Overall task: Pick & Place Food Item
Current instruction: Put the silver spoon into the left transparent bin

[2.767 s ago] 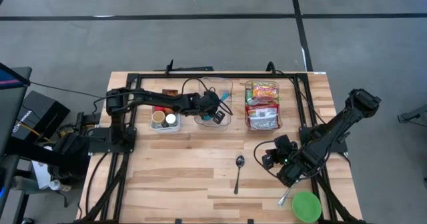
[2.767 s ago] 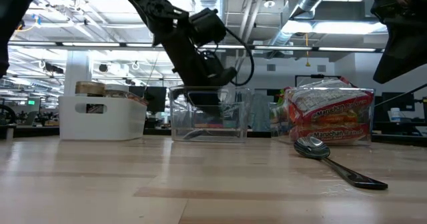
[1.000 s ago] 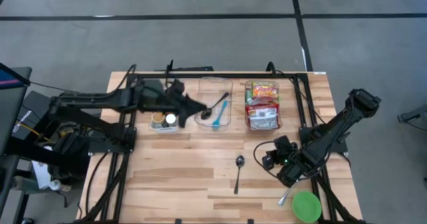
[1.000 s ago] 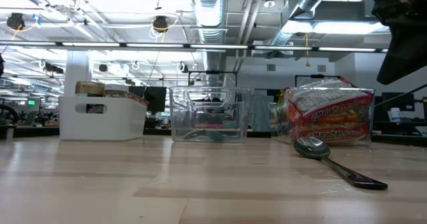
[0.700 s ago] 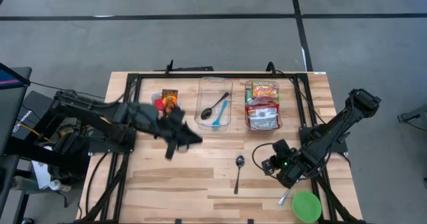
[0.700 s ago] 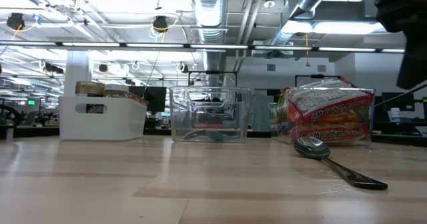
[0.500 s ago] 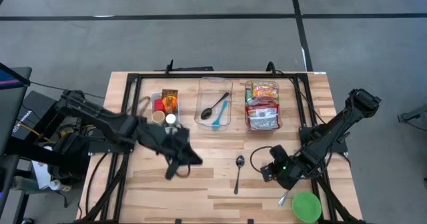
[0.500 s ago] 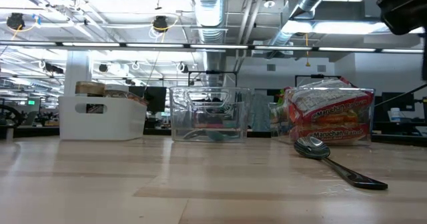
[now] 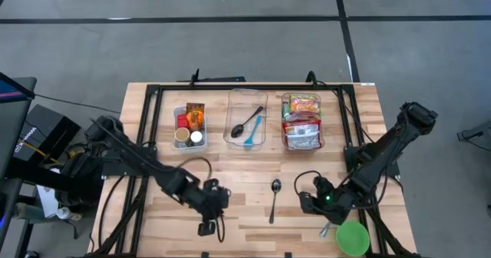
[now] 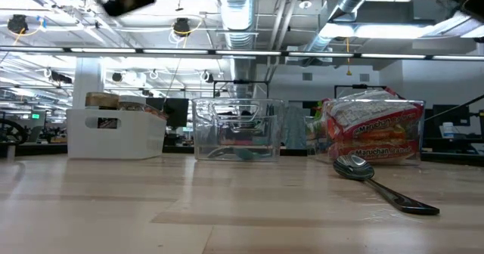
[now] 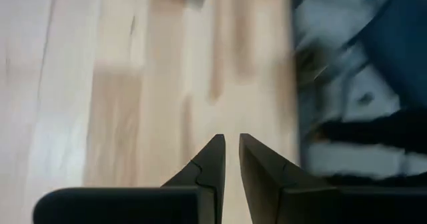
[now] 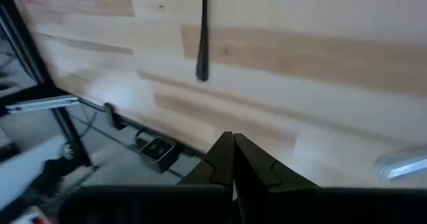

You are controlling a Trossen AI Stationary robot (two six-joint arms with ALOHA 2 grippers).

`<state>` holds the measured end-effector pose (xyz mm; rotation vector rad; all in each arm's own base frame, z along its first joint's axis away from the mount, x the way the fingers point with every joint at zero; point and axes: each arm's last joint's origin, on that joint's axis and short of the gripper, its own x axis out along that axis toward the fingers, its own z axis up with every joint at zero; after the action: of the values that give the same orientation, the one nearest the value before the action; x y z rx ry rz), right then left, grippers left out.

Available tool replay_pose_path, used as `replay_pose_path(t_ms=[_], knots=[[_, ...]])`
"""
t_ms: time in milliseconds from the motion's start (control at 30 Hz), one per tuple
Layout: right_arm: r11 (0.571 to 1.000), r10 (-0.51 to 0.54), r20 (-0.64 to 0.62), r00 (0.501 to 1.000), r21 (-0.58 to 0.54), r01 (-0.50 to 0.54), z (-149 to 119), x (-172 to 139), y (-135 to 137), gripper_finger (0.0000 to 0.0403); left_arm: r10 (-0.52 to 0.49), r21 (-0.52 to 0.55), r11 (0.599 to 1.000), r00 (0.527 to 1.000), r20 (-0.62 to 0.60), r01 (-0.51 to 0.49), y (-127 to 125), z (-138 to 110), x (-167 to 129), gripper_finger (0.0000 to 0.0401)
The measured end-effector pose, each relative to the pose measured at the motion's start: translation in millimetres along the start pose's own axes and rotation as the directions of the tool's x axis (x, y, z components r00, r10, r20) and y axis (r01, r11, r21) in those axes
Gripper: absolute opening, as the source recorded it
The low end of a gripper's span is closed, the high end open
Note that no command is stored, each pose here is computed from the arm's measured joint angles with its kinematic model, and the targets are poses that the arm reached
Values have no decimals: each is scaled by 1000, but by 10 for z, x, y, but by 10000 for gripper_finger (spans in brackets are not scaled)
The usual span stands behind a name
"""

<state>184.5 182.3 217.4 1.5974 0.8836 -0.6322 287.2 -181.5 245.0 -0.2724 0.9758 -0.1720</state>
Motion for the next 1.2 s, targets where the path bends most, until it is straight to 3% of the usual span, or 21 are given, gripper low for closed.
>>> replay_pose_path(t_ms=[133,300,400,567,667,967,1200], knots=[[999,-26,7,1000,36,26,-88,-176,135,0,101,38,995,982,-157,-96,32,-202,248,40],[988,-151,93,984,44,147,-136,-441,434,0,134,63,990,968,-211,-124,15,-312,465,40],[963,-270,144,952,63,263,-165,-584,641,0,140,71,989,965,-221,-127,6,-341,516,40],[886,-463,233,855,98,454,-253,-648,857,0,150,80,987,970,-192,-137,0,-318,469,40],[829,-556,271,786,110,548,-321,-562,894,0,139,73,989,979,-151,-129,-18,-275,425,40],[739,-657,332,677,105,666,-469,-10,781,0,93,61,994,992,-90,-88,-69,-222,436,40],[618,-776,283,564,164,769,-550,310,641,0,89,60,995,992,-87,-84,-72,-218,437,40]])
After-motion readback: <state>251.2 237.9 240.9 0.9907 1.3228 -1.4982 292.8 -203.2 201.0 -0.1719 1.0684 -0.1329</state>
